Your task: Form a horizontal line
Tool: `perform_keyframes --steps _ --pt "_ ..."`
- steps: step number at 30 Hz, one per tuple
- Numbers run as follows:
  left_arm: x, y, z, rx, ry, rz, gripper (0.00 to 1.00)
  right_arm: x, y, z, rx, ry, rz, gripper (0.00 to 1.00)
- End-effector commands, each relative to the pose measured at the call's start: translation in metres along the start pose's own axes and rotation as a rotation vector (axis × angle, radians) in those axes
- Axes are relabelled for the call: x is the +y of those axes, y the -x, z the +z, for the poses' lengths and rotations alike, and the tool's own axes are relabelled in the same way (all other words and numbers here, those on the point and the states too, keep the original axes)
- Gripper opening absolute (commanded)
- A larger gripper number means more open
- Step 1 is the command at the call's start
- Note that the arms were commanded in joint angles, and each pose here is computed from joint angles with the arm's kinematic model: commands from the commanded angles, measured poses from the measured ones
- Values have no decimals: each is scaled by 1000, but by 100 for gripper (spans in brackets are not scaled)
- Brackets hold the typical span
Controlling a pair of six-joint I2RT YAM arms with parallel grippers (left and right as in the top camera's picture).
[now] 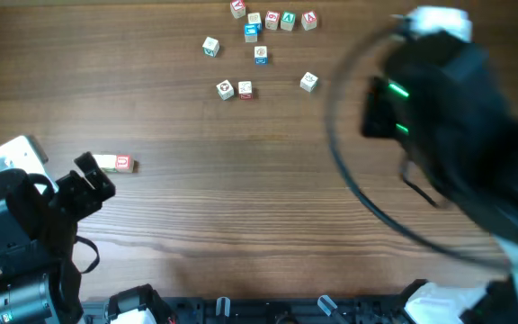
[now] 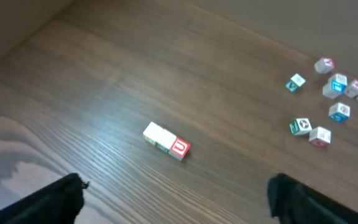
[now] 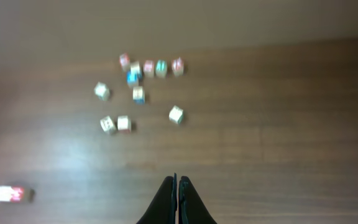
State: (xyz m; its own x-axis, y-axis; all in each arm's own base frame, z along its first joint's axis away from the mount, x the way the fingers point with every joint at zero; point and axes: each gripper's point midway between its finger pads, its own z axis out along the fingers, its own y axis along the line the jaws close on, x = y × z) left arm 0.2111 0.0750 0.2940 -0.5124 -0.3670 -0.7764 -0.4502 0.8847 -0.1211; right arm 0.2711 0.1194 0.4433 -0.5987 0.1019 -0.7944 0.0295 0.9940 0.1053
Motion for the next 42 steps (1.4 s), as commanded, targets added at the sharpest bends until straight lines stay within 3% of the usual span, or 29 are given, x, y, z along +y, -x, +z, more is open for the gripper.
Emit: perform_keyframes --steps 1,3,4,5,6,20,23,29,36,42 --pt "-4 0 -4 3 -9 15 100 -16 -4 -20 -20 -4 35 5" --pt "-5 -1 -4 7 -11 17 100 -22 -6 -32 -31 28 34 9" --pt "-5 -1 -4 8 -11 17 100 -27 -4 -38 -49 23 38 18" --pt "-4 -2 -4 10 -10 17 100 -34 -2 -42 -73 5 47 45" --pt "-4 -2 -4 10 -10 17 100 -41 2 -46 -99 -19 56 100" --pt "-4 -2 -4 10 -10 17 100 -19 -12 -50 -18 126 52 100" --pt "-4 -2 -4 10 -10 17 100 -17 -12 -45 -19 114 -82 100" --pt "-4 -2 -4 10 -10 17 100 -19 -10 -37 -18 76 -152 100" --pt "-4 -2 -5 10 -10 17 100 -44 16 -29 -77 22 -74 100" --pt "-4 -2 -4 10 -10 17 100 -32 55 -47 -242 193 -199 100"
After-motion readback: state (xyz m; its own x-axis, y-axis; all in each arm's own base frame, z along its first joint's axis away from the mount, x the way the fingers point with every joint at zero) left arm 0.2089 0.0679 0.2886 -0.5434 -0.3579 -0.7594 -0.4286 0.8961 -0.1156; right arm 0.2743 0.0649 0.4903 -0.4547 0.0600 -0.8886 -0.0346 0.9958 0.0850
